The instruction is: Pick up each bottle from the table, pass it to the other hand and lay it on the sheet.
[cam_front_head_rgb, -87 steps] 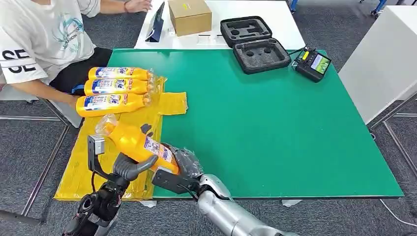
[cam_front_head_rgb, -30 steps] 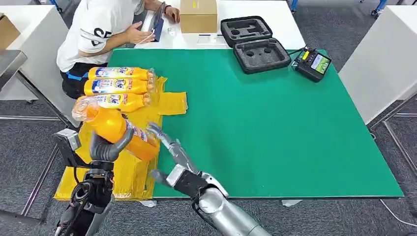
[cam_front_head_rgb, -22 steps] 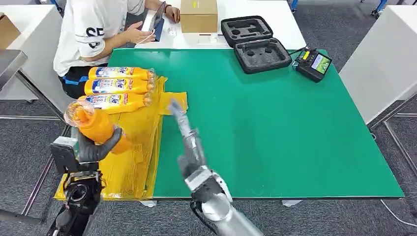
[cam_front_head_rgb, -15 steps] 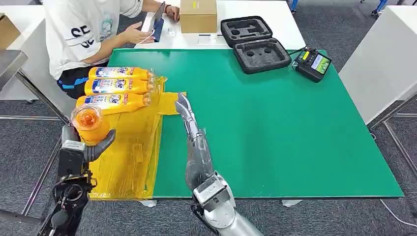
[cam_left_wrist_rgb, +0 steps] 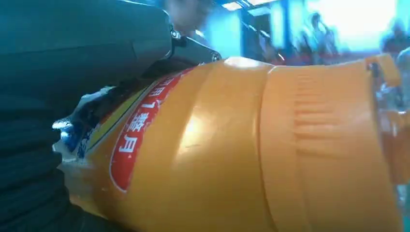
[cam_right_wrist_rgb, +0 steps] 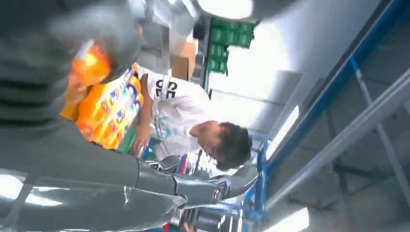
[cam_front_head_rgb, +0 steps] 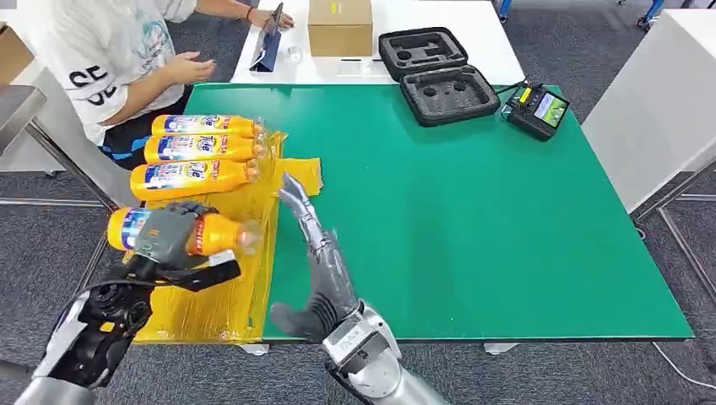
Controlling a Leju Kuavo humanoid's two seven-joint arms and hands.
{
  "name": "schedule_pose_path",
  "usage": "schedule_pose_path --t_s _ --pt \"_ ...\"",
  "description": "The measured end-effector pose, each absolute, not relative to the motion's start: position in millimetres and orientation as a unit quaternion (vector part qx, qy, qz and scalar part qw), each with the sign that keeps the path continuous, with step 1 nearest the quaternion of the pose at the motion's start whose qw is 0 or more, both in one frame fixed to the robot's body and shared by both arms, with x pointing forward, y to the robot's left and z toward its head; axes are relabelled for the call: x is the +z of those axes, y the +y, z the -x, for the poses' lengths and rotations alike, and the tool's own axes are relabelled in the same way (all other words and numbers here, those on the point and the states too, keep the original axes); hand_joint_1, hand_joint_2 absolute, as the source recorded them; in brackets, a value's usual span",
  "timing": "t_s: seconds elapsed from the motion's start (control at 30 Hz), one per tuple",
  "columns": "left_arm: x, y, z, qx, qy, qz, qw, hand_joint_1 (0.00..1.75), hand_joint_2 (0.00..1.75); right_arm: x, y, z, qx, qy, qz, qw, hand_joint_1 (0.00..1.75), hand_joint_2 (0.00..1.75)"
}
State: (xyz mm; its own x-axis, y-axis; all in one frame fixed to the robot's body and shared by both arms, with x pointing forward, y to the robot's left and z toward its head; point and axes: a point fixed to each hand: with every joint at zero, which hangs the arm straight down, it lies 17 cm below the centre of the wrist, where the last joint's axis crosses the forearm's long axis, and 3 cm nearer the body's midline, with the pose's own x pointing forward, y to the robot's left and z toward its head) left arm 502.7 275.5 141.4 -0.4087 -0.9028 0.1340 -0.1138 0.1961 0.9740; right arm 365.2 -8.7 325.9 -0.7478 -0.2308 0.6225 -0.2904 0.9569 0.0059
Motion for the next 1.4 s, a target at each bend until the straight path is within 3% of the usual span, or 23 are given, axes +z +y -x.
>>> schedule_pose_path --t_s 0.5,0.97,1.0,1.03,1.1,1.13,1.4 --pt "79.0 259.6 -507.8 -0.611 -0.601 -0.309 0.413 1.75 1.75 316.7 12.2 -361.8 0.069 -0.927 -0.156 0.334 0.0 1.75" --pt "61.7 261.1 -515.3 -0.619 -0.583 -0.251 0.462 1.71 1.75 308.2 19.7 -361.8 0.075 -0.922 -0.159 0.344 0.0 1.75" --pt "61.4 261.4 -515.6 -0.619 -0.583 -0.25 0.464 0.94 1.75 308.2 19.9 -362.0 0.075 -0.922 -0.159 0.344 0.0 1.75" --pt "60.0 261.8 -515.4 -0.618 -0.582 -0.248 0.466 0.02 1.75 307.8 20.3 -362.2 0.076 -0.922 -0.159 0.345 0.0 1.75" --pt "58.3 262.4 -515.0 -0.618 -0.58 -0.245 0.47 0.0 1.75 307.2 20.8 -362.8 0.076 -0.922 -0.159 0.346 0.0 1.75" --pt "57.3 263.1 -514.9 -0.616 -0.58 -0.244 0.474 0.0 0.0 307.3 20.9 -363.3 0.077 -0.922 -0.158 0.345 0.0 1.75" --pt "50.2 258.2 -509.8 -0.596 -0.582 -0.196 0.518 0.0 0.0 302.8 21.5 -367.5 0.078 -0.92 -0.154 0.352 0.0 1.75"
